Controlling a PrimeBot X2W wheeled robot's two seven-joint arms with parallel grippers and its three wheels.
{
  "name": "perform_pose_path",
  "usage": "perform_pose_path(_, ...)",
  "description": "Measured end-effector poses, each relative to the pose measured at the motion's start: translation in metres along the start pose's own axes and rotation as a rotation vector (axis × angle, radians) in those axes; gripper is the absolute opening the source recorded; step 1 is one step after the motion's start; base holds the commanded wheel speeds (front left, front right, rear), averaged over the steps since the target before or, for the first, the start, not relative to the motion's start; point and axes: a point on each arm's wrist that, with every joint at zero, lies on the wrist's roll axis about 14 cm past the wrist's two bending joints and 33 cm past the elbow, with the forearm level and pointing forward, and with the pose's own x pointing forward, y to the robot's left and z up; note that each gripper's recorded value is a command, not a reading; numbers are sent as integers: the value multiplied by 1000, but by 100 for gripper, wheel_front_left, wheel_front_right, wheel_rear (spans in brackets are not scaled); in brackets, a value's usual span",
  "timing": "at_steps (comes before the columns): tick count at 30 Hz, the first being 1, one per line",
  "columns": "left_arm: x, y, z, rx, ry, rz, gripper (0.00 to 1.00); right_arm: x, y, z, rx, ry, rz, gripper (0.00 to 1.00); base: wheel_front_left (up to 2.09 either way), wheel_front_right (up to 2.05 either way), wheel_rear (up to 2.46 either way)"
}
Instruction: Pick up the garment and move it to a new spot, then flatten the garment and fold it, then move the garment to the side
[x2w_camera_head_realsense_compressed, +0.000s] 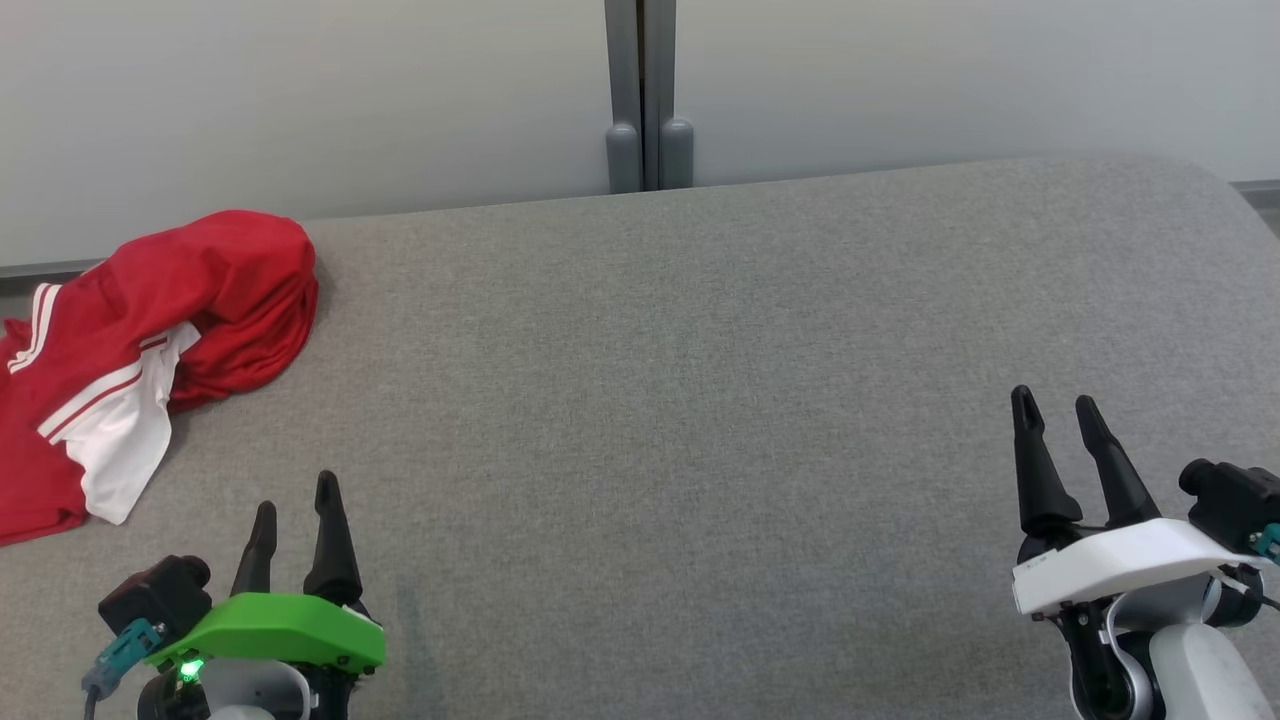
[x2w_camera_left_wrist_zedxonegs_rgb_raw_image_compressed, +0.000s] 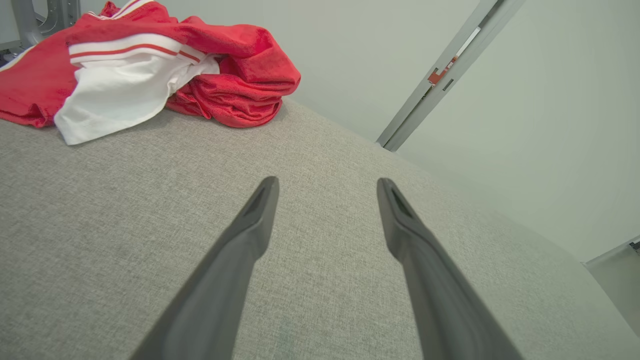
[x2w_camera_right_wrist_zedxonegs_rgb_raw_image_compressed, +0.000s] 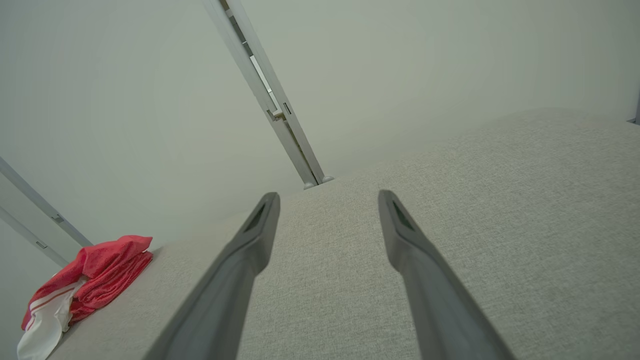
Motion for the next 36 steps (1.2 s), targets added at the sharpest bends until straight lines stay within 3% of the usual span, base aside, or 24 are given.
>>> perform_pose_path(18,-5,-2,-4,242,-17,-27,100,0,1,-3,-214,-3,18,100,0,0,0)
perform_pose_path(36,-11,-5,-8,386,-33,-60,100,-2,2,-10,-350,4,36,100,0,0,0)
